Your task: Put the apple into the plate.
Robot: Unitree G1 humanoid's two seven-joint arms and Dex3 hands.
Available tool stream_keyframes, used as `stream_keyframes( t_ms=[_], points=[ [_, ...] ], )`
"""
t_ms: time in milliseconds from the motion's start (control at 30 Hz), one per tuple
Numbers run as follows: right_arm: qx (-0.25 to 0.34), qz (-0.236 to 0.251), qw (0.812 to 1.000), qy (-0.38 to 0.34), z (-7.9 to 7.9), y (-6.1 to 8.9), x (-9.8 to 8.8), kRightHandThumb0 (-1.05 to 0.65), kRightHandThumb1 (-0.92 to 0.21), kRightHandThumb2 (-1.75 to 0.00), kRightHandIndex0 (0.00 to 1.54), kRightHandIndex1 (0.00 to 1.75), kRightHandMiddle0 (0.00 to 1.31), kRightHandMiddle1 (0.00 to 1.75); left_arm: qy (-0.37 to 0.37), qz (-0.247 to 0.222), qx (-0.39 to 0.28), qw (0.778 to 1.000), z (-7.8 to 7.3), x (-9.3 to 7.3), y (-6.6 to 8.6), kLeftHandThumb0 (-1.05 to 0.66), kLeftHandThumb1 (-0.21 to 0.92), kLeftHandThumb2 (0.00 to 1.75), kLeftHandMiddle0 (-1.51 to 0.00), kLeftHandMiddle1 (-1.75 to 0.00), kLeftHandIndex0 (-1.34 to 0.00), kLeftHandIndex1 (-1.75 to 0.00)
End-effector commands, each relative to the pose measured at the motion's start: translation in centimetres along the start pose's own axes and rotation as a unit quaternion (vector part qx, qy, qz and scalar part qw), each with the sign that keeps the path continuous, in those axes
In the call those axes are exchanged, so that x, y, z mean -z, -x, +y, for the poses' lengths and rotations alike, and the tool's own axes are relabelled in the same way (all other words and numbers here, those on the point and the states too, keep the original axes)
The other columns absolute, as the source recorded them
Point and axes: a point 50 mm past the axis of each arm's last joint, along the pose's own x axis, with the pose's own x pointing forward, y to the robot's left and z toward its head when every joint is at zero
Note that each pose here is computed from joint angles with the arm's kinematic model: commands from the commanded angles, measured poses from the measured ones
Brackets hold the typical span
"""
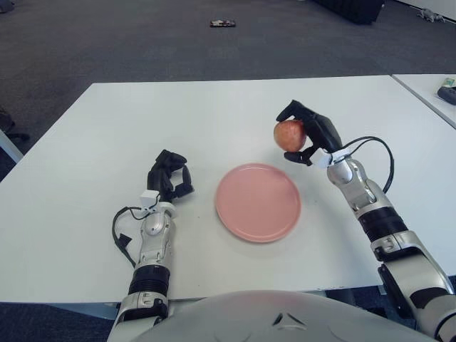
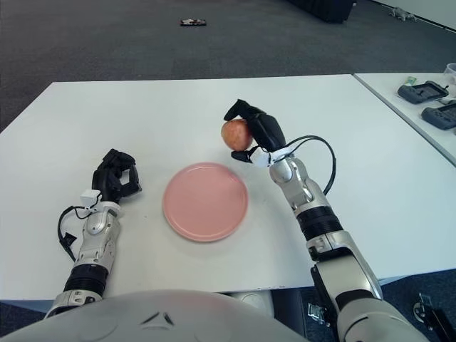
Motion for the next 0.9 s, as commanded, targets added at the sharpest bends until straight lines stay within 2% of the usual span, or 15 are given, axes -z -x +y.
stream_keyframes(
  t_ms=[0,200,500,733,867],
  points=[
    [-0.011,-0.029,0.999,-0.019,0.2,-0.2,-1.0,0.0,0.14,-1.75,1.02,1.51,0.74,1.75,-0.006,0.059,-0.01,0.998,0.4,2.1,1.0,-0.49,0.28,1.37,-1.13,-1.75,-0.64,-1.75],
    [-0.074,-0.064,0.994,-0.044,1.6,0.2,-2.4,0.0,0.14,-1.75,1.02,1.52,0.74,1.75,-0.014,0.058,-0.01,0.998,0.4,2.2,0.9,-0.49,0.28,1.37,-1.13,-1.75,-0.64,-1.75],
    [-0.162,-0.098,0.982,-0.027,3.2,0.9,-3.6,0.0,0.14,-1.75,1.02,1.51,0.74,1.75,-0.009,0.051,-0.012,0.999,0.4,2.1,1.0,-0.5,0.27,1.39,-1.15,-1.75,-0.65,-1.75],
    [-0.227,-0.098,0.969,-0.02,4.7,1.9,-3.9,0.0,0.14,-1.75,1.02,1.5,0.75,1.75,-0.001,0.053,-0.015,0.998,0.5,2.1,1.0,-0.51,0.25,1.42,-1.17,-1.75,-0.67,-1.75],
    [-0.252,-0.098,0.963,-0.012,6.2,2.5,-3.6,0.0,0.14,-1.75,1.02,1.49,0.76,1.75,0.0,0.054,-0.012,0.998,0.5,2.2,1.1,-0.51,0.25,1.41,-1.16,-1.75,-0.67,-1.75]
  ],
)
